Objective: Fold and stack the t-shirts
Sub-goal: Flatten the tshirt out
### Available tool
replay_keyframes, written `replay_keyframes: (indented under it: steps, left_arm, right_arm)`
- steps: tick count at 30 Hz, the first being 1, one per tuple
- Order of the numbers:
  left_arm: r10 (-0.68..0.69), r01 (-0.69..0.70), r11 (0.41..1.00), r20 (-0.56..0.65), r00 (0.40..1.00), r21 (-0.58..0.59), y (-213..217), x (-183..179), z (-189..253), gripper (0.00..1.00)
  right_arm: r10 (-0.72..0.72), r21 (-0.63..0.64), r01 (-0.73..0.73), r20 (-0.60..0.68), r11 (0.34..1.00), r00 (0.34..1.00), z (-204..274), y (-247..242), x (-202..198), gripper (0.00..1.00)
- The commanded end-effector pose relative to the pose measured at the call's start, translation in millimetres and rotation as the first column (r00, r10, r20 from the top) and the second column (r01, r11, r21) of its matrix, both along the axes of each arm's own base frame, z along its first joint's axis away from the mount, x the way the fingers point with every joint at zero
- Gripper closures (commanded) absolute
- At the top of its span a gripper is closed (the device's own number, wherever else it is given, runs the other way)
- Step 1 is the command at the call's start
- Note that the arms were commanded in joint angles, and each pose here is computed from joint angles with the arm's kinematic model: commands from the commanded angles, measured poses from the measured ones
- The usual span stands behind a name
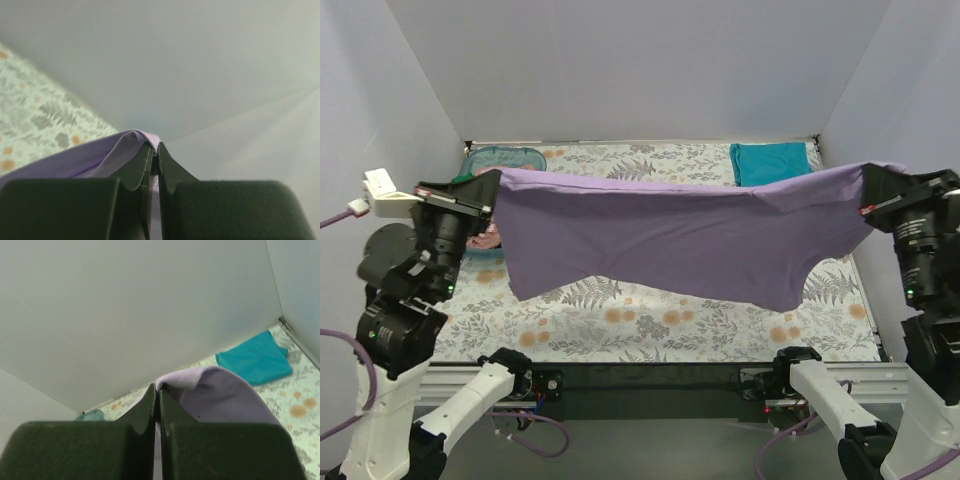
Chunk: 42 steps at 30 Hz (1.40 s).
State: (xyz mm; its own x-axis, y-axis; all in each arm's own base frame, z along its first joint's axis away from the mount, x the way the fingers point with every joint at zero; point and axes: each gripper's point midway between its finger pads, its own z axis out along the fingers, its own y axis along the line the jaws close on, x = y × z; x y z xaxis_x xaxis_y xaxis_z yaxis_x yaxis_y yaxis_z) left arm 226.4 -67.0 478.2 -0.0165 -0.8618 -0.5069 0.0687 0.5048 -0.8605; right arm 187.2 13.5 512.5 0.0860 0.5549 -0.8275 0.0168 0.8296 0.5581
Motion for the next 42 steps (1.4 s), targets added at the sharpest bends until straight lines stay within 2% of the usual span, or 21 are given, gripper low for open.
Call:
replay_keyframes:
  steps: [1,2,6,9,12,14,17,24,27,29,32,34,35,36,38,40,42]
  left_arm:
    - [-0.005,0.0,0.999,0.131,0.991,0.036,11,-26,57,1.0]
    - [-0.013,0.008,0.999,0.162,0.987,0.035,12,-33,70,1.0]
    - [-0.043,0.037,0.999,0.284,0.958,0.026,20,-68,117,1.0]
    - [-0.032,0.03,0.999,0.351,0.936,0.009,30,-91,143,1.0]
    - [-0.031,0.036,0.999,0.389,0.921,-0.006,35,-104,156,1.0]
    - [-0.086,0.09,0.996,0.411,0.908,0.01,25,-108,161,1.0]
    - [-0.124,0.122,0.992,0.406,0.905,0.031,16,-104,164,1.0]
    - [-0.066,0.067,0.998,0.389,0.919,0.01,27,-100,160,1.0]
    - [0.002,0.002,1.0,0.368,0.93,-0.01,38,-95,150,1.0]
    - [0.042,-0.042,0.999,0.326,0.945,-0.007,39,-77,137,1.0]
    - [0.131,-0.141,0.989,0.164,0.978,0.049,33,-15,81,1.0]
    - [0.28,-0.284,0.956,0.057,0.958,0.071,44,24,41,1.0]
    - [0.309,-0.308,0.946,0.006,0.951,0.1,40,45,22,1.0]
    - [0.349,-0.343,0.932,-0.036,0.936,0.12,39,63,0,1.0]
    - [0.4,-0.371,0.904,-0.109,0.91,0.214,29,115,-42,1.0]
    - [0.404,-0.33,0.894,-0.224,0.887,0.304,23,173,-93,1.0]
    - [0.389,-0.304,0.903,-0.276,0.879,0.305,33,219,-118,1.0]
  right_arm:
    - [-0.02,-0.053,0.03,0.177,0.998,0.984,66,-9,-26,0.99]
    - [-0.029,-0.039,0.041,0.261,0.998,0.965,93,-13,-49,0.99]
    - [-0.07,-0.01,0.082,0.427,0.997,0.901,142,-27,-105,0.99]
    - [-0.075,-0.018,0.097,0.495,0.995,0.866,158,-32,-127,0.99]
    - [-0.07,-0.022,0.094,0.502,0.995,0.862,159,-34,-129,0.99]
    - [-0.083,-0.01,0.101,0.5,0.995,0.862,158,-37,-128,0.99]
    - [-0.052,-0.012,0.067,0.513,0.998,0.857,162,-35,-128,0.99]
    - [-0.012,-0.031,0.033,0.525,0.999,0.851,162,-30,-127,0.99]
    - [-0.03,-0.036,0.053,0.476,0.998,0.879,147,-29,-104,0.99]
    - [-0.024,-0.05,0.051,0.429,0.997,0.903,132,-24,-82,0.99]
    - [-0.034,-0.094,0.063,0.285,0.994,0.958,94,-12,-18,0.99]
    - [-0.054,-0.11,0.079,0.215,0.991,0.975,69,-7,22,0.99]
    - [-0.066,-0.13,0.086,0.148,0.988,0.987,44,-3,48,0.99]
    - [-0.076,-0.132,0.095,0.144,0.987,0.987,37,-1,62,0.99]
    - [-0.098,-0.177,0.108,0.065,0.978,0.993,-5,8,119,0.99]
    - [-0.108,-0.247,0.107,0.009,0.963,0.994,-35,14,156,0.99]
    - [-0.119,-0.297,0.114,0.002,0.948,0.993,-51,20,199,0.99]
